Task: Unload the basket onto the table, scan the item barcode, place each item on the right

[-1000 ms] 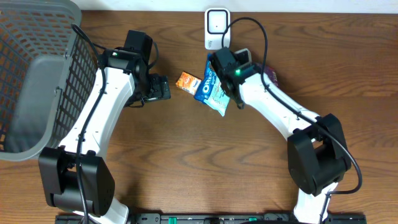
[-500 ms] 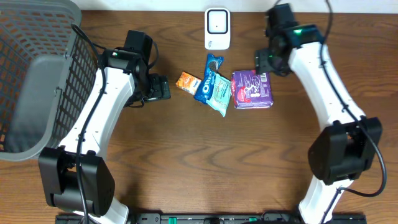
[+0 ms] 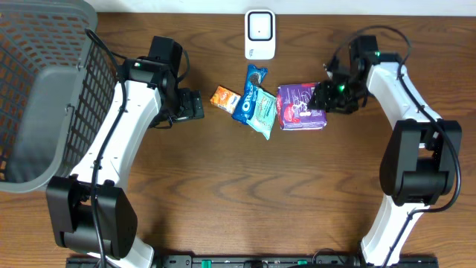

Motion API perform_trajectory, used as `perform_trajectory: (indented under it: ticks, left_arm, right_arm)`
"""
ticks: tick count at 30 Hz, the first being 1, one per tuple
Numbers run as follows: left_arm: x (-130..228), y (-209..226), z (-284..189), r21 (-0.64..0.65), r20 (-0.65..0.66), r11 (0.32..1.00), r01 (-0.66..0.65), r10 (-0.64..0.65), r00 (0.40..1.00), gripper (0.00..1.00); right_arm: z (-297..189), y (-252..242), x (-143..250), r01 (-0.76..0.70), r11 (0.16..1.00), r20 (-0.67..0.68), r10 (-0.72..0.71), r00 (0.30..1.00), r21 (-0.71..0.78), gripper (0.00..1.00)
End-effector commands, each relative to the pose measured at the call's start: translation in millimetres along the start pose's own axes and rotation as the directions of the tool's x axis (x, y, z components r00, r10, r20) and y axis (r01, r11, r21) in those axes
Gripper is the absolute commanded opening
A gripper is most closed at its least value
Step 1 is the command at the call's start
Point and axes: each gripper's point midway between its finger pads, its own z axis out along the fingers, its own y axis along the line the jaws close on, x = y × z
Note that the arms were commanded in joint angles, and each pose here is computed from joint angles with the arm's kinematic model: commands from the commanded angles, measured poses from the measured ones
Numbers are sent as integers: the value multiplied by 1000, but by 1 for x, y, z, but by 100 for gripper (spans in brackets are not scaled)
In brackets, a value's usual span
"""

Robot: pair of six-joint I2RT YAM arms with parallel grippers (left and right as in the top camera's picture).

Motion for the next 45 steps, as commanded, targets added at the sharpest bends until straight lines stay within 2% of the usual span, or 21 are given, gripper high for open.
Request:
perform_trajectory:
  ticks: [1,2,6,7,11,16,22,26,33,34,35,38,40,42,45]
  left_arm:
    - [0,3,-1,-12,5,1000,-13,13,1000,98]
    - [0,3,-1,-12,5,1000,-13,13,1000,98]
    - [0,3,-1,-12,5,1000,-13,13,1000,98]
    - [0,3,-1,-12,5,1000,-13,13,1000,98]
    - [0,3,-1,-12,5,1000,-13,13,1000,98]
    - [0,3,-1,-12,5,1000,-13,13,1000,98]
    - [0,3,-1,-12,5,1000,-13,13,1000,98]
    - [0,3,-1,-12,5,1000,-13,13,1000,98]
    - [0,3,-1,-12,5,1000,-13,13,1000,98]
    - [0,3,-1,-12,5,1000,-12,12,1000,98]
    - [0,3,-1,-12,5,1000,-13,13,1000,98]
    - [0,3,-1,-12,5,1000,-13,13,1000,98]
    - [0,3,-1,-12,5,1000,-12,12,1000,98]
    - [0,3,-1,-12,5,1000,-13,13,1000,98]
    - [0,3,-1,-12,5,1000,-13,13,1000,98]
  right_arm:
    - [14,-2,7,6,998,2,-6,1000,-56,54]
    - [16,-4,7,8,998,8,-8,1000,-56,49]
    - [20,-9,4,9,999,30,-7,1000,-51,8]
    - [20,-12,2,-3,999,36,4,999,-33,1]
    - [12,-38,-7,-70,995,73,64,995,77,1]
    - [-24,-70,-29,-128,977,146,104,984,168,1]
    - [-69,-90,-55,-128,965,227,74,971,230,1]
    - [-71,-94,-57,-94,961,226,34,973,258,1]
    - [-67,-100,-55,-116,954,218,55,974,277,2]
    - [-68,-104,-54,-139,946,221,75,972,292,14]
    - [-68,-106,-52,-158,941,223,92,971,300,19]
    - [-68,-107,-47,-198,933,217,135,967,300,22]
    - [-71,-111,-45,-215,921,216,148,965,326,27]
    - [-77,-117,-42,-240,900,227,164,960,365,37]
    - [-93,-112,-42,-243,895,242,158,957,375,40]
